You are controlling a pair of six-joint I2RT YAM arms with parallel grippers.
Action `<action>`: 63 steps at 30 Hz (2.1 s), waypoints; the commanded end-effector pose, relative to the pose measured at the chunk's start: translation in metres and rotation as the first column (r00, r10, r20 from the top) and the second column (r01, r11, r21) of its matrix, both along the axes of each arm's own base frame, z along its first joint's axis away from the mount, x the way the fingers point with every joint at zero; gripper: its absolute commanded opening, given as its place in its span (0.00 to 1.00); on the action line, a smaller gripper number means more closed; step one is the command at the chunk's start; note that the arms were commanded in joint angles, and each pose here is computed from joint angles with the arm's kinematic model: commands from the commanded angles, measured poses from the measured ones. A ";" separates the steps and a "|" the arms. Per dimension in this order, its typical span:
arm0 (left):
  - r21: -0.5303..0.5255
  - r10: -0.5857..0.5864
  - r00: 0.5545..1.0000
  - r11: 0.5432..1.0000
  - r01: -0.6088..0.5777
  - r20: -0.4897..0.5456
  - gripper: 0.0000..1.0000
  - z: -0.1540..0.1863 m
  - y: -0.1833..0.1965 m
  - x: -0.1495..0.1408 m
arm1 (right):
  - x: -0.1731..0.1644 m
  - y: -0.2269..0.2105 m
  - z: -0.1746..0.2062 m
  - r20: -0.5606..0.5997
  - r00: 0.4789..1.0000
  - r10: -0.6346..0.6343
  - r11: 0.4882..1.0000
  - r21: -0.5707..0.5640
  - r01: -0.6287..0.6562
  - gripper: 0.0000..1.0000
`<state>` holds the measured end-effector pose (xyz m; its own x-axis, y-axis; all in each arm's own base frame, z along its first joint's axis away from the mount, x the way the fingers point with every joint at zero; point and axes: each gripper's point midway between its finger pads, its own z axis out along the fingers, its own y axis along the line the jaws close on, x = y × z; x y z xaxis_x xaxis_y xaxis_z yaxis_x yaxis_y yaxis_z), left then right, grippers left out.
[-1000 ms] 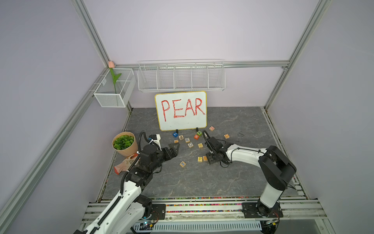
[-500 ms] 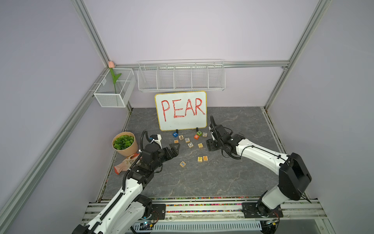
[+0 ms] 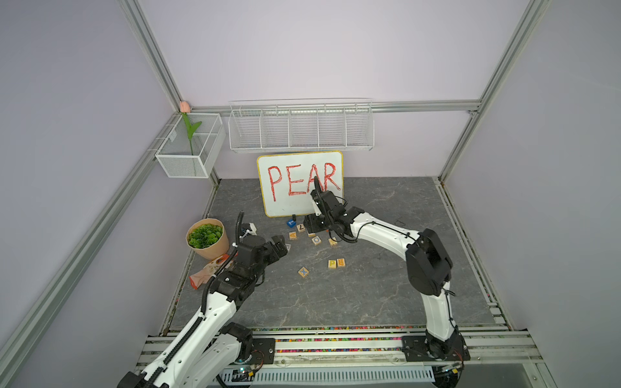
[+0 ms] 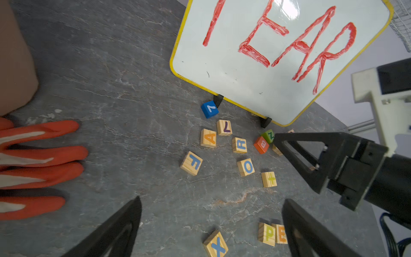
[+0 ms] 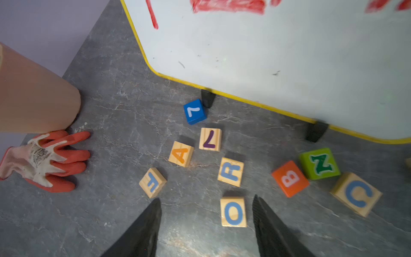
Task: Spell the uppercase word “pear” with letter blocks
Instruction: Pick up the letter block from the center of the board.
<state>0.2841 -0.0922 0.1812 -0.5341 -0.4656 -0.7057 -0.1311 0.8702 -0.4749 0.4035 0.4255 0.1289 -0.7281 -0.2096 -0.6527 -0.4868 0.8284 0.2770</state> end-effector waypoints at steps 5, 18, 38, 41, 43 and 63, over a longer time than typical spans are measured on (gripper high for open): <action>0.089 0.092 0.994 0.991 -0.097 0.060 0.99 0.013 0.029 -0.003 | -0.012 0.042 -0.044 -0.087 0.995 0.043 0.999 -0.002 -0.044 0.63; 0.126 0.063 0.997 0.990 -0.069 0.052 0.99 0.006 0.029 -0.004 | -0.016 0.068 -0.088 -0.113 0.993 0.017 0.997 -0.069 -0.025 0.57; 0.123 0.061 0.996 0.990 -0.068 0.060 0.99 0.006 0.031 -0.010 | -0.010 0.059 -0.104 -0.007 0.999 -0.039 0.984 -0.173 0.037 0.56; 0.119 0.062 0.996 0.990 -0.069 0.060 0.99 0.006 0.031 -0.010 | -0.011 0.060 -0.101 0.003 0.999 -0.033 0.985 -0.172 0.033 0.56; 0.118 0.061 0.996 0.991 -0.068 0.061 0.99 0.006 0.031 -0.010 | -0.012 0.060 -0.099 0.012 1.000 -0.027 0.984 -0.177 0.029 0.57; 0.109 0.059 0.996 0.992 -0.066 0.066 0.99 0.010 0.031 -0.012 | -0.010 0.060 -0.113 0.006 1.000 -0.026 0.975 -0.219 0.027 0.37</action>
<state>0.2752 -0.0651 0.1940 -0.4547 -0.4221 -0.7843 -0.1512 0.9044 -0.3990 0.3999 0.4882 0.0275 -0.7243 -0.2939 -0.6237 -0.4559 0.8828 0.1134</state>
